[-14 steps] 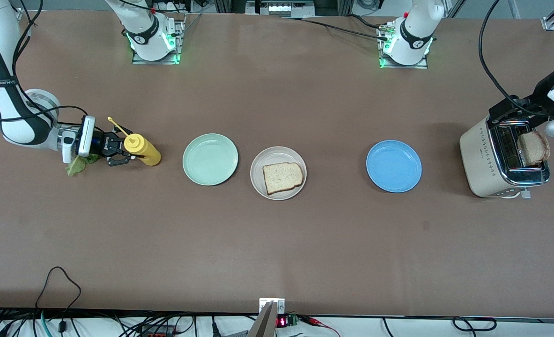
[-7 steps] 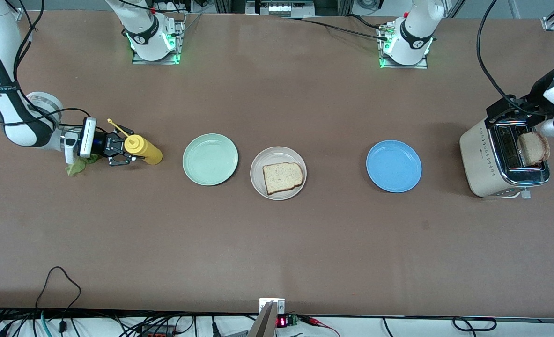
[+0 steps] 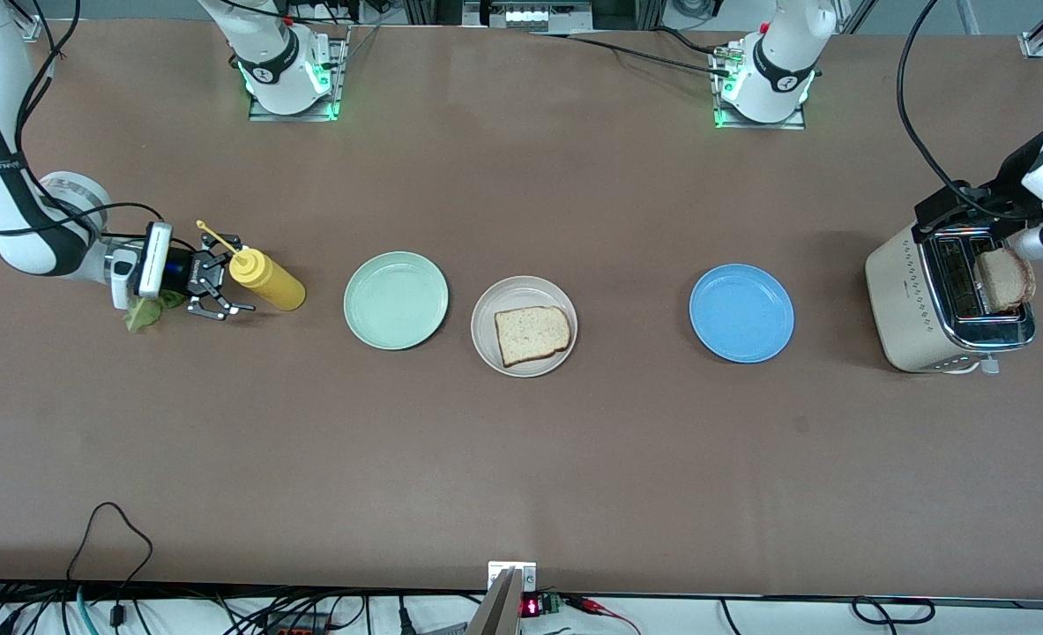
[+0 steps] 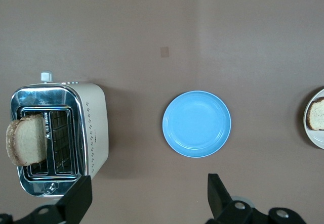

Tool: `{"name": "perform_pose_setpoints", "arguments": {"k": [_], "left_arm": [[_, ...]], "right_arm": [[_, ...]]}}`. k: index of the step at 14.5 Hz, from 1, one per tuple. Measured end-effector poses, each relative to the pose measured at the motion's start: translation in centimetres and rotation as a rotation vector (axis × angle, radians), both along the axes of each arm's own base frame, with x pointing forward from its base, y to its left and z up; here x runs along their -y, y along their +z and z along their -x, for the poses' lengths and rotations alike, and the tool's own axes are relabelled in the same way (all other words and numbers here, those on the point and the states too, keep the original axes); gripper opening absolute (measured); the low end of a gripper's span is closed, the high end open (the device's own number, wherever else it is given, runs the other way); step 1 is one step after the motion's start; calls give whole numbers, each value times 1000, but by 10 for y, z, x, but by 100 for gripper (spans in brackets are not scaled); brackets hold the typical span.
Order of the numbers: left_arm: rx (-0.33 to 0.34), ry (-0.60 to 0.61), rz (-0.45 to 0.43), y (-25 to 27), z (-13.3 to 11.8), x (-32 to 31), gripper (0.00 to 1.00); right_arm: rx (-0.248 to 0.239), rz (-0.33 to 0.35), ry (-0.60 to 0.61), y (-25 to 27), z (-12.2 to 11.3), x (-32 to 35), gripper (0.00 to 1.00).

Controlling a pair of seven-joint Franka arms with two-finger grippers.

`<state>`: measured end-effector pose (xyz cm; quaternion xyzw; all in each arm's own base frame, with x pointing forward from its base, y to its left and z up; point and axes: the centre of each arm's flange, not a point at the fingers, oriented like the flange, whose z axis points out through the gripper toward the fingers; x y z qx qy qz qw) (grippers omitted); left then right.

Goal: Make sandwich in beige plate with both arms
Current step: 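Release the bottle and move the right gripper to the lettuce leaf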

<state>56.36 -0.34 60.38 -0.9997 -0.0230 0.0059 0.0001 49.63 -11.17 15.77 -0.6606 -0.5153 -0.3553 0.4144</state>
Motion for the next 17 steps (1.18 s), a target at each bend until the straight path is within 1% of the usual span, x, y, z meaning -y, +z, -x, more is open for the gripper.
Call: {"name": "perform_pose_setpoints", "arguments": {"k": [2,7,8,9,11,12,13,15,17], "left_arm": [[-1,0,0,0,0,0,100],[-1,0,0,0,1,0,100],[-1,1,0,0,1,-1,100],[-1,4,0,0,0,-2,100],[0,11,0,0,0,-6,100],[2,12,0,1,0,-7,100],[4,12,0,1,0,-7,100],[7,12,0,1,0,-7,100],[7,12,0,1,0,-7,100]], "right_arm": [[-8,19,-3,1,7,22,100],[-54,72,17,-1,37,78,100],[-63,80,3,3,40,91,100],[-83,86,-29,7,44,105,100],[-140,95,-102,20,50,128,100],[-166,100,-131,28,50,134,100],[-202,106,-160,35,49,137,100],[-291,115,-223,49,44,140,100],[-382,129,-296,63,33,145,100]]}}
